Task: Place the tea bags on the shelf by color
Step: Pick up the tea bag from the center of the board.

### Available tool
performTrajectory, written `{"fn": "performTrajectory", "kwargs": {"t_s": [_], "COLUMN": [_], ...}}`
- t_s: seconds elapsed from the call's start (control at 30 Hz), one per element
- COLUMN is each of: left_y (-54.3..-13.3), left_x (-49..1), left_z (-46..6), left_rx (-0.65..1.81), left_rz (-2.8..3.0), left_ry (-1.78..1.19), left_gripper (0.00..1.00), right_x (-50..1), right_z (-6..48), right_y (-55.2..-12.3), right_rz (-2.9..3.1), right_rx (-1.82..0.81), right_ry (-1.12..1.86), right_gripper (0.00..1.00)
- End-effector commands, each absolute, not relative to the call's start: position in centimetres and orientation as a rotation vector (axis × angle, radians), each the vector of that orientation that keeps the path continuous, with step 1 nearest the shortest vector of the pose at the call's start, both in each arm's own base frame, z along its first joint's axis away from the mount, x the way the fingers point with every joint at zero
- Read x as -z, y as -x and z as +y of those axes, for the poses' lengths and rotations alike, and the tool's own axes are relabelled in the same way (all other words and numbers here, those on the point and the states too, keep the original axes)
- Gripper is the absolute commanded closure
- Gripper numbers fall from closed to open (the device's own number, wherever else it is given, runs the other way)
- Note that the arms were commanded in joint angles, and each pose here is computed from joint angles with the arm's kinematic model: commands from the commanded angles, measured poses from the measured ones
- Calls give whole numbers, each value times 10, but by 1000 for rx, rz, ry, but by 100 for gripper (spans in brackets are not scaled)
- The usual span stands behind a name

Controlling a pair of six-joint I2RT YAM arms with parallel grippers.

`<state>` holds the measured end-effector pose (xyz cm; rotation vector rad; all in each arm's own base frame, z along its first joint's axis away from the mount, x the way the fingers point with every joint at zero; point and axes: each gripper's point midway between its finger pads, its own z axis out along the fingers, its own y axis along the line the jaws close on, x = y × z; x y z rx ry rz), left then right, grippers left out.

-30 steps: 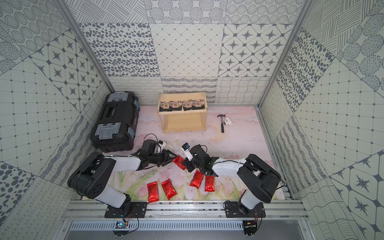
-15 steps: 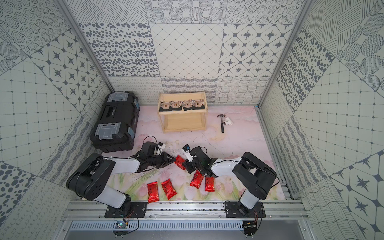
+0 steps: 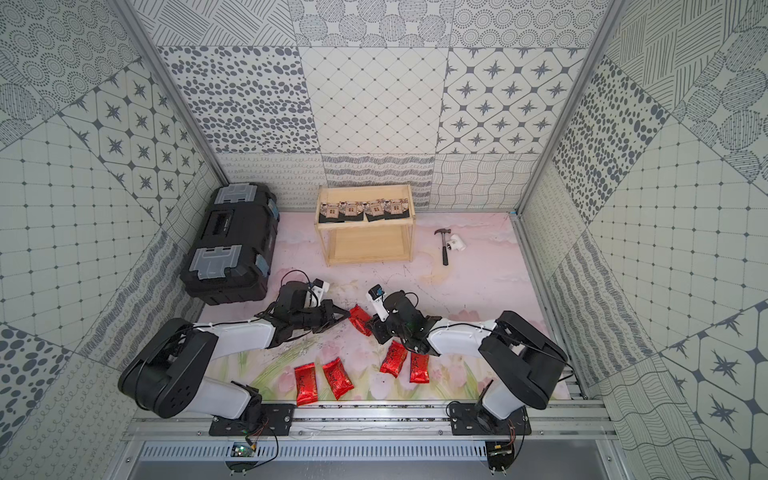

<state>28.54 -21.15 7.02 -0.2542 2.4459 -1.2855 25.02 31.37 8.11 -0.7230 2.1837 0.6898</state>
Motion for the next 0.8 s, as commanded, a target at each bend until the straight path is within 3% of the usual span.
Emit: {"fn": "performTrajectory", "kwargs": {"t_s": [0.0, 0.2, 0.33, 0.57, 0.77], "left_y": [-294, -311, -325, -335, -338], "left_x": [-95, -133, -156, -179, -186], "left_z": [-207, -205, -206, -211, -207], "left_rx": [1242, 1303, 1415, 1555, 1591], "left_rz": [2358, 2221, 2129, 2035, 2007], "left_ry": [237, 279, 300, 291, 304], "left_gripper": [100, 100, 100, 100, 100], "right_x": [-126, -172, -163, -171, -165], "right_z": [303, 273, 262, 291, 294], "right_y": [-268, -287, -294, -299, -297], "right_rz": [2114, 2119, 2150, 2121, 2109], "right_rx": [-691, -867, -1174, -1666, -1750], "right_ry": [523, -65, -465, -578, -595], "right_gripper": [55, 50, 51, 48, 46]}}
